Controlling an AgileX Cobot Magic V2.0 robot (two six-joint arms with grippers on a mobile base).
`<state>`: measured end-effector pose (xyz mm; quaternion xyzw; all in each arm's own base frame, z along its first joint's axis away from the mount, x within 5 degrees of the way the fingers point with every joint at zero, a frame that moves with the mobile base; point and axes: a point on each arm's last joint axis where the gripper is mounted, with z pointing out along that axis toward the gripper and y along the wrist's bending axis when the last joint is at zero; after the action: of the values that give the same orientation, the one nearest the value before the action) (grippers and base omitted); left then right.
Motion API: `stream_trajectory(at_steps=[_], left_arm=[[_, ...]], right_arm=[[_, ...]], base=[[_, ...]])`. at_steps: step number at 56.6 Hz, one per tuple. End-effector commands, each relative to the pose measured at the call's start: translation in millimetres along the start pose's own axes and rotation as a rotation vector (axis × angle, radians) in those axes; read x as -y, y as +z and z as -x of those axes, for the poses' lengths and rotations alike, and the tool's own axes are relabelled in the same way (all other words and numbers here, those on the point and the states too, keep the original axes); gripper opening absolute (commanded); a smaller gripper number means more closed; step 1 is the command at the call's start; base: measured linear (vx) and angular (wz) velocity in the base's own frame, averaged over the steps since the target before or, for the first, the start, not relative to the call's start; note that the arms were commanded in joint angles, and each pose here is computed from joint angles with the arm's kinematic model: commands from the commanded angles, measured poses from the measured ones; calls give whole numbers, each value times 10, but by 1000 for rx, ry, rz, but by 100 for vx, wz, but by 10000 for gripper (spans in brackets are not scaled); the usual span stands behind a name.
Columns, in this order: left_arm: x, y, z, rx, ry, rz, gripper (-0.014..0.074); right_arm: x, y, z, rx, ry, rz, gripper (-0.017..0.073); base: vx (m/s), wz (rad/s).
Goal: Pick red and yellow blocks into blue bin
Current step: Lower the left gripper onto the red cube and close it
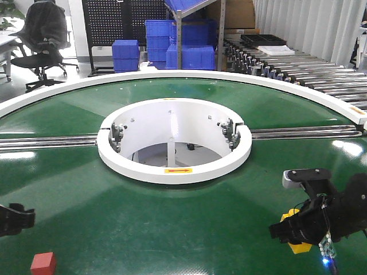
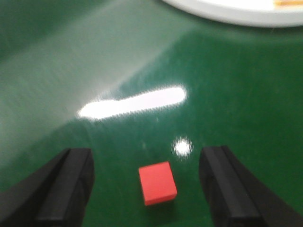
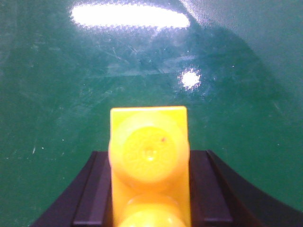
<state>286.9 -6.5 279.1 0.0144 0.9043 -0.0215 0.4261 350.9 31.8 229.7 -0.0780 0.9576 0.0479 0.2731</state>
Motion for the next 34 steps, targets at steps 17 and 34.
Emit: stream_trajectory(at_steps=[17,34], left_arm=[[13,690,-119,-126,-121,-15,587],[2,914,-248,-173,-124,-6,587]], right_arm=[[6,-219,164,122,-7,-16,-10],[7,-219,164,121,-9,-17,-10]], base=[[0,0],[0,0]])
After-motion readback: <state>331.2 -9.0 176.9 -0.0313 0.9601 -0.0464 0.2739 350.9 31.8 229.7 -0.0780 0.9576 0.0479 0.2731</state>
